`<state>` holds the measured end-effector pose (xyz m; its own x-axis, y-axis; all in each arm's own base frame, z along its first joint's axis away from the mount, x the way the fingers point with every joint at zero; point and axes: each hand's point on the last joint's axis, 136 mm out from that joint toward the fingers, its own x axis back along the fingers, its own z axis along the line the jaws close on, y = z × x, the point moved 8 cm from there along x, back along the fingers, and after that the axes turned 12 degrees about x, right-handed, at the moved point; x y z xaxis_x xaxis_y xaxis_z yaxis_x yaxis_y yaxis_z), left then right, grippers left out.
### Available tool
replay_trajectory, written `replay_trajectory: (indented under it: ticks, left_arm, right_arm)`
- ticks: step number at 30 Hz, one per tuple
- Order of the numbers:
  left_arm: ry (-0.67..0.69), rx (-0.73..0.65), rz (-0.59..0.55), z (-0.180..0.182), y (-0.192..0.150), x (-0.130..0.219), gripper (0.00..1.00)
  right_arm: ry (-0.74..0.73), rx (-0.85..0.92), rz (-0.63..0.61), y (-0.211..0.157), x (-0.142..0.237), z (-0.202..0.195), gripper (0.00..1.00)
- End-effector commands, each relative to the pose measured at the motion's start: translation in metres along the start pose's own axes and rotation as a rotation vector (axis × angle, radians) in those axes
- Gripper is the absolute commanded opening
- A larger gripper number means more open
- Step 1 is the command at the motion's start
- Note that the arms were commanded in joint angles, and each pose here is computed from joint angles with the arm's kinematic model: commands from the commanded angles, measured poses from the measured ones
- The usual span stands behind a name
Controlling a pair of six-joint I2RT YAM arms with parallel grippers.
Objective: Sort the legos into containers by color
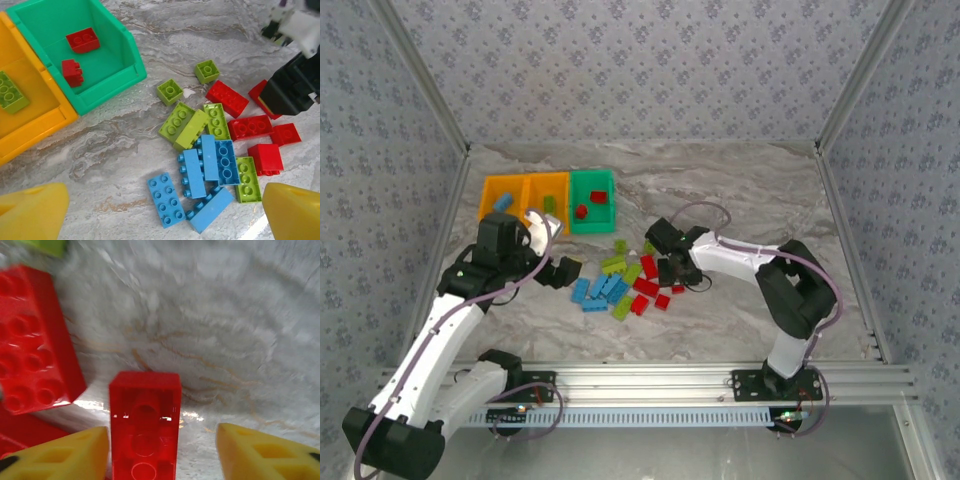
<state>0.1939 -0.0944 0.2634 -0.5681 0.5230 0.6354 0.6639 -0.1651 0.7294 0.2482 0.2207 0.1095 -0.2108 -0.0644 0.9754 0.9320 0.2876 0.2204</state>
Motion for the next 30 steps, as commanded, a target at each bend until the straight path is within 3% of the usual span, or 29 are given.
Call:
replay_trajectory:
  ticks: [1, 5, 11, 16, 22, 30]
  left_arm:
    - [-0.051, -0.033, -0.017, -0.006, 0.001, 0.001, 0.99]
    - [-0.038, -0.039, -0.023, -0.005, 0.001, 0.003, 0.99]
    - [0.034, -0.039, -0.070, 0.000, 0.005, 0.008, 0.99]
    - [0.099, -0.040, -0.098, 0.005, 0.003, 0.012, 0.99]
    - [0.175, -0.045, -0.127, 0.011, -0.002, 0.015, 0.99]
    - [0.175, -0.035, -0.104, 0.012, -0.004, 0.011, 0.99]
  right_arm:
    - [0.003, -0.010, -0.025, 0.004, 0.007, 0.001, 0.37]
    - [0.011, 0.007, -0.137, 0.018, 0.037, 0.003, 0.29]
    - [0.211, 0.155, -0.586, 0.063, 0.114, 0.037, 0.33]
    - [0.355, 0.238, -0.843, 0.115, 0.141, 0.072, 0.33]
    - [0.259, 0.296, -0.914, 0.169, 0.106, 0.098, 0.31]
    - [0.103, 0.359, -0.830, 0.209, 0.040, 0.113, 0.35]
